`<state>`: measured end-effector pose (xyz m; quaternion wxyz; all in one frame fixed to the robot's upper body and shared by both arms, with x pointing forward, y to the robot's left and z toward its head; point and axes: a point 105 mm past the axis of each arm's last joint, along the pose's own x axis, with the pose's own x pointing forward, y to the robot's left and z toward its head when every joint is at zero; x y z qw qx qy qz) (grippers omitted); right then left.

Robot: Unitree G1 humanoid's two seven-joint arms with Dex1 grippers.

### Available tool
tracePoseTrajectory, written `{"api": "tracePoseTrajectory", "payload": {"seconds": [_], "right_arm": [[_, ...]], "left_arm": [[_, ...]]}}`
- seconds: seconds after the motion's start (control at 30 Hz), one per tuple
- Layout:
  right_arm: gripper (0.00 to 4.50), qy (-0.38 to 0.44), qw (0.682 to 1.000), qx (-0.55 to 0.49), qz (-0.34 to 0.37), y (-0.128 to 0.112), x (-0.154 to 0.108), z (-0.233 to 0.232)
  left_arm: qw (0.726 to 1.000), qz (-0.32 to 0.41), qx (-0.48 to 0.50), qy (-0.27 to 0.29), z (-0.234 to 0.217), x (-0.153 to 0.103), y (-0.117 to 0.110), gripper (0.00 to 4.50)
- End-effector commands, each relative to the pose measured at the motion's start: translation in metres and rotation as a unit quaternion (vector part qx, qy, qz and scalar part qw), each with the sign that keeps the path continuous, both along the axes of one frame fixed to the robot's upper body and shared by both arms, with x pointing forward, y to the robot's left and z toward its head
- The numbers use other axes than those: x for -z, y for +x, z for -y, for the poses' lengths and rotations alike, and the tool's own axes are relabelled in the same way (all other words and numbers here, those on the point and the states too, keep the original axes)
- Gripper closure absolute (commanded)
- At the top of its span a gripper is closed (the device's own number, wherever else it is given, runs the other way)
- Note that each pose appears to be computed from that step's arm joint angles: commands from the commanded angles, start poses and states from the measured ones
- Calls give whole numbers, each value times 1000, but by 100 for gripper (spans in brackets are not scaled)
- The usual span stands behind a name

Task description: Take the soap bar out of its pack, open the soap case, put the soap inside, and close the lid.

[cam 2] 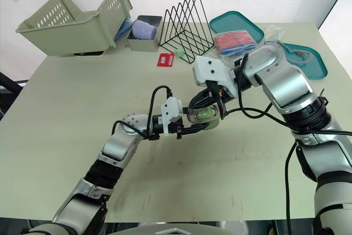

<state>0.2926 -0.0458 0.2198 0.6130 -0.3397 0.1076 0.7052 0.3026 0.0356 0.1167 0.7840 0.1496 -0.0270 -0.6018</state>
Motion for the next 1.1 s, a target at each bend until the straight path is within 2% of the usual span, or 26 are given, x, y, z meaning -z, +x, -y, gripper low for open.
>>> {"api": "tracePoseTrajectory", "payload": {"seconds": [0.03,0.67,1.1], "right_arm": [[446,3,999,-13,30,-3,-6,-6],[446,-33,998,-30,53,-8,16,-18],[446,-41,997,-22,60,-3,11,-14]], "left_arm": [[999,27,8,-19,3,-17,-4,250],[999,27,5,-23,5,-17,-3,250],[999,25,8,-21,5,-16,-4,250]]}}
